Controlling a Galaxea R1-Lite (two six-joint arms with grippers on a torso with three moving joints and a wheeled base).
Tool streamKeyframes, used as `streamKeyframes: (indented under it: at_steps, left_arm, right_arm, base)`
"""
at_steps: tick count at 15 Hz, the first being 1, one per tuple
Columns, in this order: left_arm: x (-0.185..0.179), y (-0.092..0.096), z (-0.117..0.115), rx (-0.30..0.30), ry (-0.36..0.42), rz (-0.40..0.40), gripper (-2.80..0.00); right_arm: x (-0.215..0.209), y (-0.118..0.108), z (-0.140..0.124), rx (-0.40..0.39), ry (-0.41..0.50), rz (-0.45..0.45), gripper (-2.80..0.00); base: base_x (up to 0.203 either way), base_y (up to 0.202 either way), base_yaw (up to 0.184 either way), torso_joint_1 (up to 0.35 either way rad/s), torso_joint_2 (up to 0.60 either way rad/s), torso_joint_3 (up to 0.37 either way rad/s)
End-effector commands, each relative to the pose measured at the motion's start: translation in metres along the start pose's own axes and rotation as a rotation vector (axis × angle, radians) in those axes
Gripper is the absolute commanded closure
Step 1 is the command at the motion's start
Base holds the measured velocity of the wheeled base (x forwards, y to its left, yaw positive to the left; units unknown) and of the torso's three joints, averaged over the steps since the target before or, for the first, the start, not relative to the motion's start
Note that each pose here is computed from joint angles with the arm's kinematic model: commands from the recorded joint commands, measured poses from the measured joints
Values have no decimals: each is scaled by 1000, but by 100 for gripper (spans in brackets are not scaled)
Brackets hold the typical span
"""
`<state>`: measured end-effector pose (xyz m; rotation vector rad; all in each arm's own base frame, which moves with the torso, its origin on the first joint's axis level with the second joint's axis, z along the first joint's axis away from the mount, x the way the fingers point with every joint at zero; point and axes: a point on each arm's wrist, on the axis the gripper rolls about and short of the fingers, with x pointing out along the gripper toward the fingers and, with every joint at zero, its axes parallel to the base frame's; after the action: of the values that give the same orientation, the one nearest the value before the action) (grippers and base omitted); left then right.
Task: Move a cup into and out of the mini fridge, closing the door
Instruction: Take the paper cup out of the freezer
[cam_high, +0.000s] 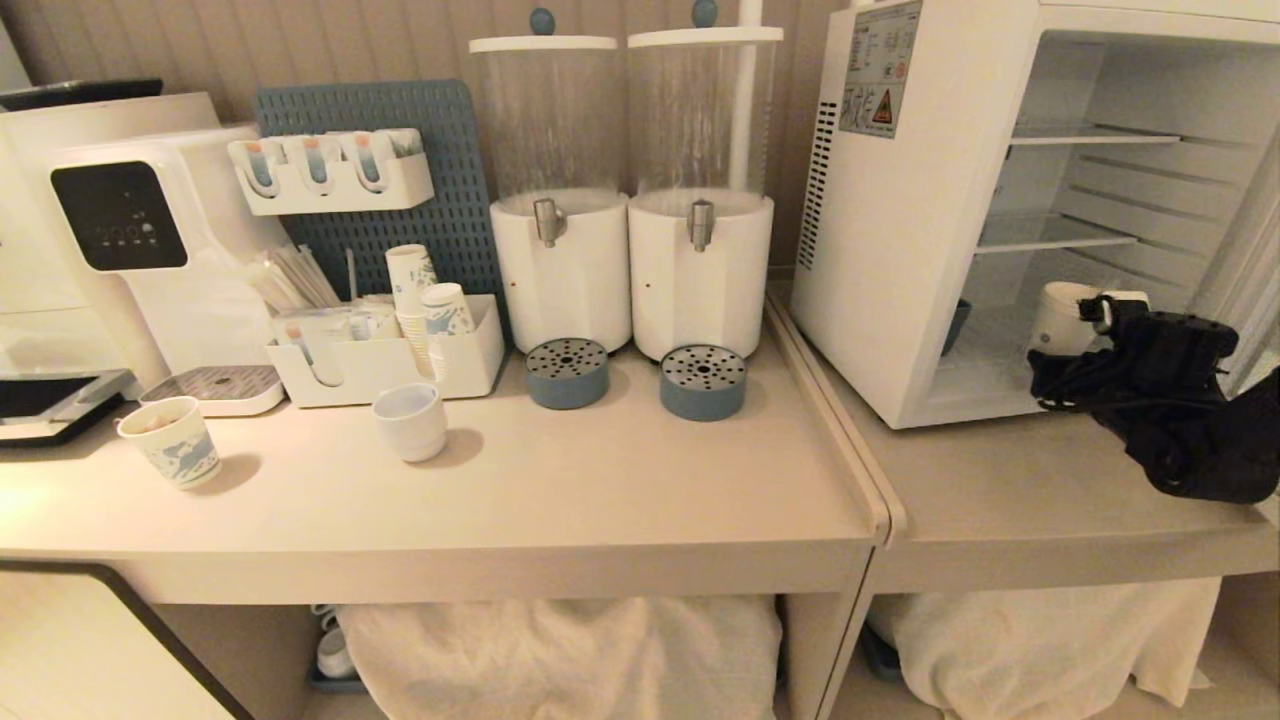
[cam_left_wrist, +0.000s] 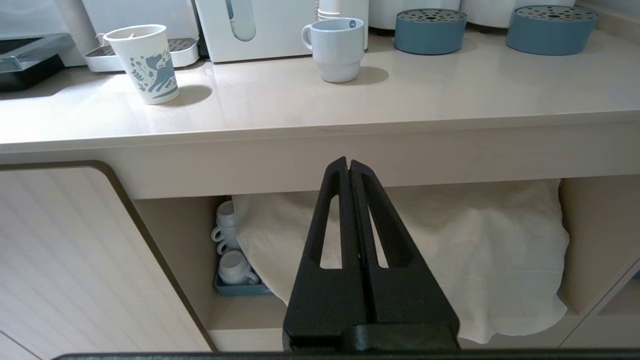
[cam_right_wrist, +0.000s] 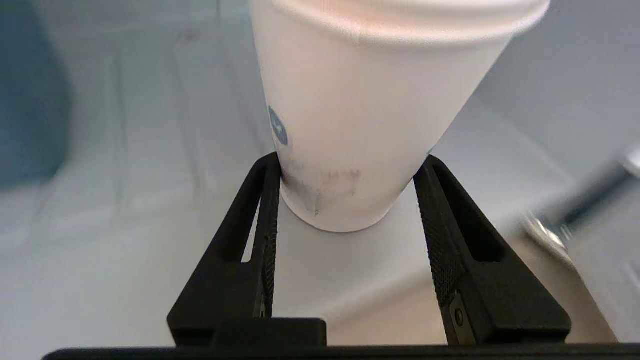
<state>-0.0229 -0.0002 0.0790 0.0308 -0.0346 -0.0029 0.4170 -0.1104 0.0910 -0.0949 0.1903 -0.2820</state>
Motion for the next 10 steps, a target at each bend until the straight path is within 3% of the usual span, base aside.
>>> streamKeyframes:
  at_steps: [1,5,10]
  left_arm:
    - [1,0,-6,0,19,0,0]
    - [1,0,-6,0,19,0,0]
    - [1,0,-6,-5,19,1,0]
  right_arm:
    - [-28,-6,24,7,-47,8,0]
    - [-66,-9,42,16,-69,27,0]
    - [-98,-10,46,16,-64,54,0]
  base:
    - [0,0,0,0,0,0]
    - [0,0,0,0,0,0]
    - [0,0,0,0,0,0]
